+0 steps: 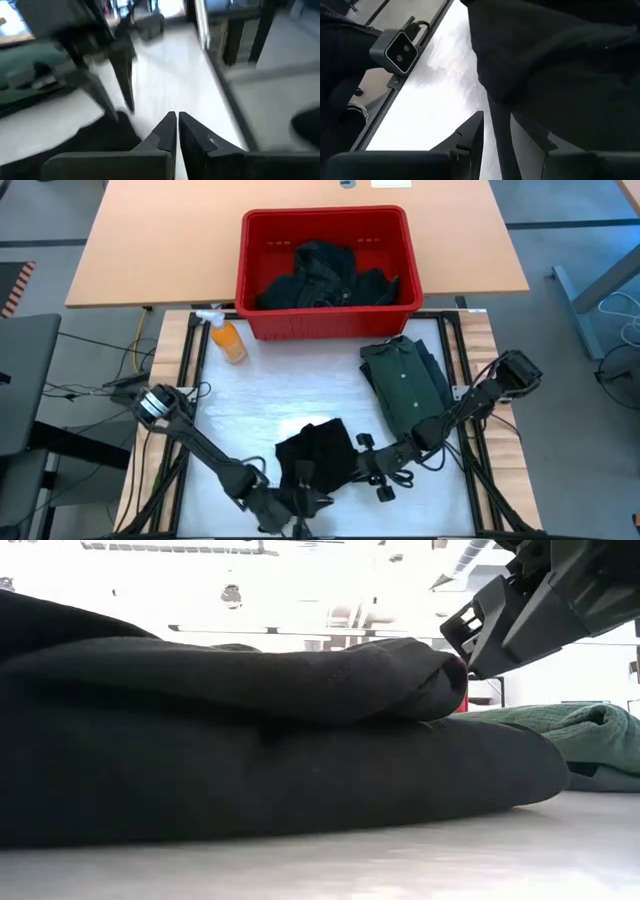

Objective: Fold laundry
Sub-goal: Fold the black shirt

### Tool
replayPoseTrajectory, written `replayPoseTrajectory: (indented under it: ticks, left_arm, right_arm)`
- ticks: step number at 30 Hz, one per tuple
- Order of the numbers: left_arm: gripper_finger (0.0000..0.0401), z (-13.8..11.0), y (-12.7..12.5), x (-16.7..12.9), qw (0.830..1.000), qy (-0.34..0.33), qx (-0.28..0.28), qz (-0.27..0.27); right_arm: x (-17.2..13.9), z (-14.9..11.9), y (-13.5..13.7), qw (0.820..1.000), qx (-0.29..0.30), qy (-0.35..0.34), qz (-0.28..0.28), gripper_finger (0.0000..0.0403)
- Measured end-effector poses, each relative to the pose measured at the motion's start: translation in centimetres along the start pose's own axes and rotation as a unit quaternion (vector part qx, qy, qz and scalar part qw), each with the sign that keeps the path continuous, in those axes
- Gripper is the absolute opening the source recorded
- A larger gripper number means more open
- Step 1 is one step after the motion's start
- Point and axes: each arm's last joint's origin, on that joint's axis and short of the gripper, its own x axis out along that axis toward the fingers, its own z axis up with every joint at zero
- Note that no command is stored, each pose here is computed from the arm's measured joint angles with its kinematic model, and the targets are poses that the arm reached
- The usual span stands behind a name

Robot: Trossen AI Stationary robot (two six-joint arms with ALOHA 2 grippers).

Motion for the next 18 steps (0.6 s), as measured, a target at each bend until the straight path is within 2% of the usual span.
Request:
replayPoseTrajectory:
  ticks: [3, 6, 8, 14, 18]
  left_arm:
    - [0.0036, 0.7, 0.2, 1.2, 0.997, 0.063, 0.049, 0.014]
    - [0.0072, 2.0, 1.6, 2.1, 0.991, 0.108, 0.07, 0.039]
    - [0.01, 2.6, 2.6, 2.4, 0.987, 0.132, 0.081, 0.038]
    - [0.0169, 2.5, 5.1, 3.6, 0.977, 0.193, 0.084, -0.037]
    - [0.0186, 1.8, 7.2, 4.3, 0.969, 0.236, 0.069, -0.028]
  right_arm:
    - [0.0, 0.0, 0.0, 1.0, 0.0, -0.001, 0.0, 0.0122]
    - [0.0, 0.1, 0.0, 1.0, 0.003, -0.004, 0.001, 0.0122]
    - [0.0, 0.1, 0.0, 1.0, 0.01, -0.004, 0.001, 0.0122]
    - [0.0, 0.1, 0.2, 1.0, 0.011, -0.004, 0.004, 0.0122]
    - [0.0, 0.0, 0.4, 1.0, 0.01, -0.004, 0.007, 0.0122]
